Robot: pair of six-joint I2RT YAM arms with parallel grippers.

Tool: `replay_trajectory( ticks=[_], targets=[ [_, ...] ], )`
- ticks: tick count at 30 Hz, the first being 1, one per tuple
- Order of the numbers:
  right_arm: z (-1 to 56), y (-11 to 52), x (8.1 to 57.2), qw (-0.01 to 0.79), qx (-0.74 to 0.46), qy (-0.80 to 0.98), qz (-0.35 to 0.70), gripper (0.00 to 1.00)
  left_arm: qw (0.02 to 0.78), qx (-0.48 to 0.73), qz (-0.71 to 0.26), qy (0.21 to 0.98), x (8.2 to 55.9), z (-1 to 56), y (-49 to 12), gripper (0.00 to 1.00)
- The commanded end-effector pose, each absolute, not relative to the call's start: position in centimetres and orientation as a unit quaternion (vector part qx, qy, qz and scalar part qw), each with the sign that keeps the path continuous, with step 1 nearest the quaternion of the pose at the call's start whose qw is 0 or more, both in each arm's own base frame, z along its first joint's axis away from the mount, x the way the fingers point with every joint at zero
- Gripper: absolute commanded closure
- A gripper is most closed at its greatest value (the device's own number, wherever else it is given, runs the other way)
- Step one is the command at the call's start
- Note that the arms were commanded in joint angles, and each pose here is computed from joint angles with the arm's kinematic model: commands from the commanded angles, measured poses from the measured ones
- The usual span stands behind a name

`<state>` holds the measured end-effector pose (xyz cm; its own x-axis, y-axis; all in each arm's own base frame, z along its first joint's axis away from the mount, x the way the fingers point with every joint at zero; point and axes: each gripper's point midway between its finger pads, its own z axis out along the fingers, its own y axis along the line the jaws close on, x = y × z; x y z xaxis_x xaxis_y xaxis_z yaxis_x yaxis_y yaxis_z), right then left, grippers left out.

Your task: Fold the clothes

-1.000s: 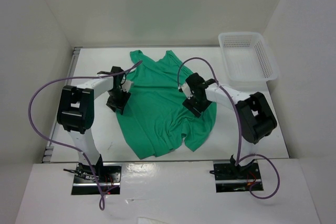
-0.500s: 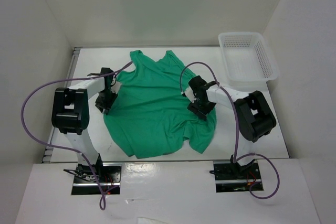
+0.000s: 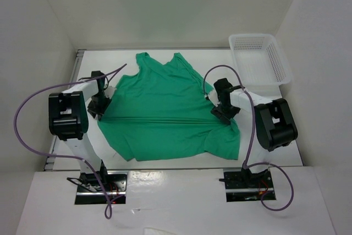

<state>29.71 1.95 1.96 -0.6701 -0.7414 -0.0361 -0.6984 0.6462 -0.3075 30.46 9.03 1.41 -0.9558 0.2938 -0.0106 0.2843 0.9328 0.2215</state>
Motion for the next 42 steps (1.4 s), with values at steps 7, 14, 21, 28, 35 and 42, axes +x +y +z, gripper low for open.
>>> replay_trajectory(
  ticks=[7,14,21,28,35,42],
  targets=[
    [7.0,-0.1,26.2,0.036,-0.453,0.88,-0.137,0.25,-0.017,0.184,0.113,0.976,28.7,2.2,12.8,0.62],
    [12.7,7.1,29.7,0.14,-0.507,0.848,-0.067,0.22,0.03,0.242,0.0,0.97,30.8,8.0,7.9,0.57],
    [12.3,10.7,34.5,0.181,-0.487,0.854,-0.036,0.21,0.108,0.215,-0.061,0.969,36.1,11.0,3.0,0.37],
    [9.6,13.2,38.5,0.223,-0.444,0.867,-0.028,0.29,0.129,0.151,-0.092,0.976,40.1,7.8,-3.0,0.36],
    [10.2,18.2,40.7,0.281,-0.42,0.863,0.006,0.54,0.125,0.118,-0.068,0.983,40.3,4.8,-4.8,0.5],
    [8.8,20.8,41.8,0.275,-0.426,0.862,0.01,0.57,0.107,0.111,-0.052,0.987,39.5,2.5,-4.2,0.57]
  ],
)
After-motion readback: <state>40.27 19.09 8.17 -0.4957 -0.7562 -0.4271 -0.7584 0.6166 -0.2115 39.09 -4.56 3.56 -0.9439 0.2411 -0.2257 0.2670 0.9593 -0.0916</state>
